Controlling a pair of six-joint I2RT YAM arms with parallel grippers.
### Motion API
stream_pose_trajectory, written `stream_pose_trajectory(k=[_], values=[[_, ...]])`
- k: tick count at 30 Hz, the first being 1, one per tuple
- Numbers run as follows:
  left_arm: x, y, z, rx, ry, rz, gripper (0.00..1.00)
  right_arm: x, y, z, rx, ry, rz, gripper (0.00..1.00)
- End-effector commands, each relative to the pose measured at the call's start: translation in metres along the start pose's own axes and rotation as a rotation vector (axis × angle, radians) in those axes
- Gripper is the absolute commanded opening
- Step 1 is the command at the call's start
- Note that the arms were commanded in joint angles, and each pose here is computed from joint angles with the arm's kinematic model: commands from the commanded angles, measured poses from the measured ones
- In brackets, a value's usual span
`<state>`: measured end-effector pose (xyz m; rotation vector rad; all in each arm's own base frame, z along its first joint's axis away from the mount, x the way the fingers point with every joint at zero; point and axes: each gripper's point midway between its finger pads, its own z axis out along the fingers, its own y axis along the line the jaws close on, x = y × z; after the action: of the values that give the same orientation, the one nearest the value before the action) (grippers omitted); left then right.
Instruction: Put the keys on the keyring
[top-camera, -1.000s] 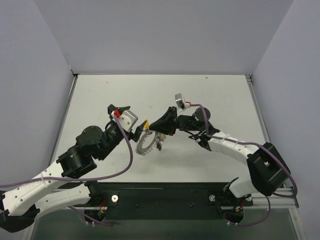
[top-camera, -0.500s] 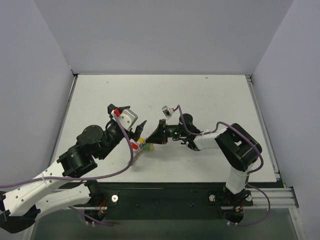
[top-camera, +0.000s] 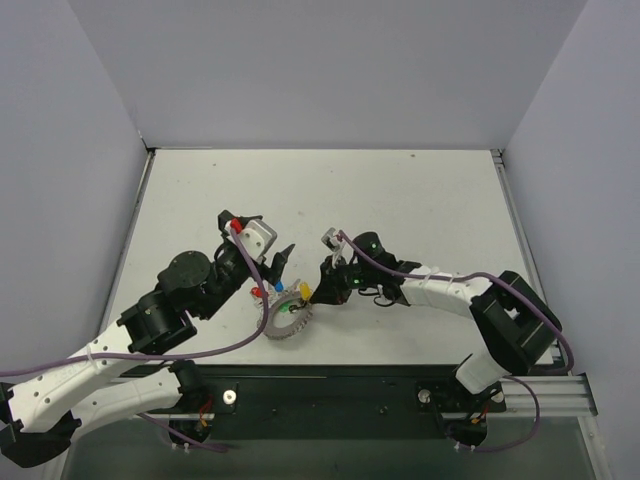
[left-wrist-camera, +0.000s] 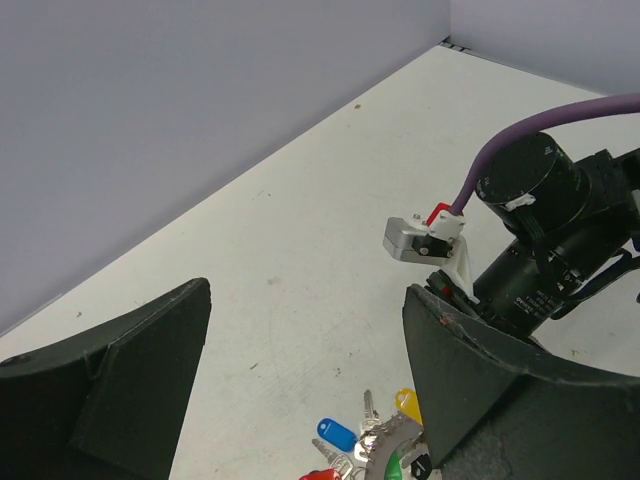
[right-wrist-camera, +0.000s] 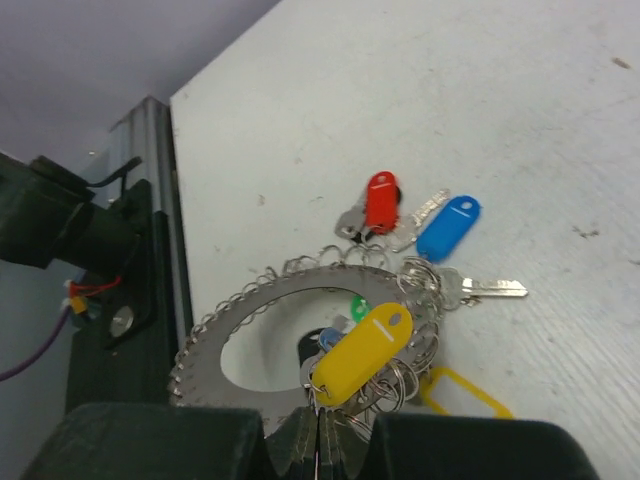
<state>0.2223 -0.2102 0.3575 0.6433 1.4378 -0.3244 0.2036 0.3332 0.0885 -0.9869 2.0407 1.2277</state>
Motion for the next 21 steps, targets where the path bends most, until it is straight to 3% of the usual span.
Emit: stream_pose_trajectory(k=[1,6,10,16,21], values=[[-0.016,0.001,0.002,0.001,-0.065,-0.047,0.87,0.021,-0.037,-0.013,0.214,0.146,-0.02,0.0],[-0.015,0.001,0.0,0.002,-0.056,-0.055,0.87,0.023,-0.054,-0.012,0.28,0.213,0.017,0.0],[-0.011,0.004,-0.001,-0.015,-0.045,-0.066,0.87,0.029,-0.071,-0.019,0.36,0.228,0.04,0.07],[0.012,0.003,0.011,-0.042,0.024,-0.075,0.87,0.0,-0.098,-0.038,0.461,0.149,0.043,0.11],[0.036,-0.002,0.024,-0.045,0.088,-0.12,0.87,-0.022,-0.108,-0.055,0.54,0.091,0.013,0.25]])
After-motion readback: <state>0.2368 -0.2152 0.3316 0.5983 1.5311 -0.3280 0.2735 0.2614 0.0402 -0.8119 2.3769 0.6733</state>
